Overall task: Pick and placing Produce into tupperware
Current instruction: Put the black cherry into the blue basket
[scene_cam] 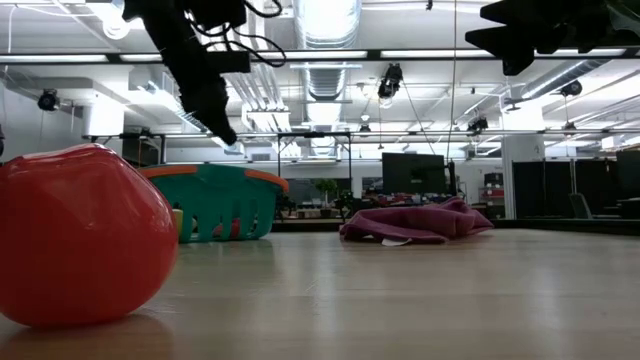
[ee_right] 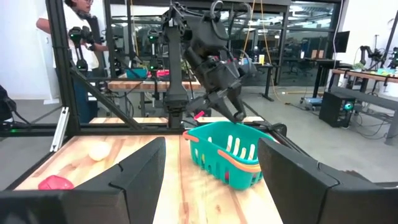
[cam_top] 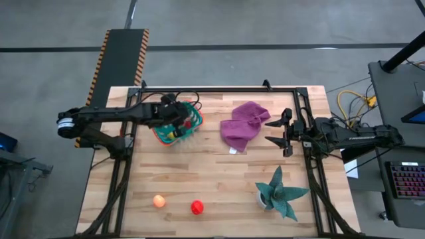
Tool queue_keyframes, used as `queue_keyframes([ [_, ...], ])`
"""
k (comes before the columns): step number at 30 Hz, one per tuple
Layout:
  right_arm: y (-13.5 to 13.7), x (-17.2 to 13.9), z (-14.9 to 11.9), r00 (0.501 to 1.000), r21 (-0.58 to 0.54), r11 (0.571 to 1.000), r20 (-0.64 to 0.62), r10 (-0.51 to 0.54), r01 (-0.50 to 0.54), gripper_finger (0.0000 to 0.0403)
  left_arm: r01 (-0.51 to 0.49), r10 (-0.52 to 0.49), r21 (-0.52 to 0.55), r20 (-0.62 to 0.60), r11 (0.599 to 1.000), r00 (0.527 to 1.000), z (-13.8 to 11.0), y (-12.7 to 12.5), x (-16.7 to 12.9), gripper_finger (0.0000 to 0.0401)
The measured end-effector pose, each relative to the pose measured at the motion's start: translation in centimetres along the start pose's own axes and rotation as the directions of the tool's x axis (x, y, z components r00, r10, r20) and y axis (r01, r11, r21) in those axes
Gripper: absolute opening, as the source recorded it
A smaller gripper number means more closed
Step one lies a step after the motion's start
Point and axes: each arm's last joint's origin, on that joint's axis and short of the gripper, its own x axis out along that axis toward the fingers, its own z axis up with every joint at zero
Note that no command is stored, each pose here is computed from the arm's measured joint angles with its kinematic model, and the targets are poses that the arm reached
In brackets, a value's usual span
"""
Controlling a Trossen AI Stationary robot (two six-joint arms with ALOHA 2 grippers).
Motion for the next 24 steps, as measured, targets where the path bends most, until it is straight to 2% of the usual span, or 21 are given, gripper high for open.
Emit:
queue_keyframes([
  [4, 0.0, 0.0, 0.0, 1.000, -0.010, 1.000, 0.001, 0.000, 0.000, 0.0247, 0.078, -0.076, 0.095, -0.022, 0.992, 0.997, -0.2, 0.0, 0.5, 0.0083],
  [8, 0.0, 0.0, 0.3, 1.000, -0.023, 1.000, 0.011, 0.000, 0.001, 0.0247, 0.090, -0.084, 0.158, -0.047, 0.983, 0.995, -0.2, 0.2, 1.2, 0.0083],
  [14, 0.0, 0.0, 0.3, 1.000, -0.029, 1.000, 0.009, 0.000, 0.001, 0.0247, 0.107, -0.086, 0.196, -0.114, 0.975, 0.990, -0.4, 0.3, 3.1, 0.0083],
  [24, 0.0, 0.0, 0.3, 1.000, -0.029, 1.000, 0.008, 0.000, 0.000, 0.0247, 0.132, -0.085, 0.202, -0.229, 0.970, 0.970, -0.8, -0.1, 6.8, 0.0083],
])
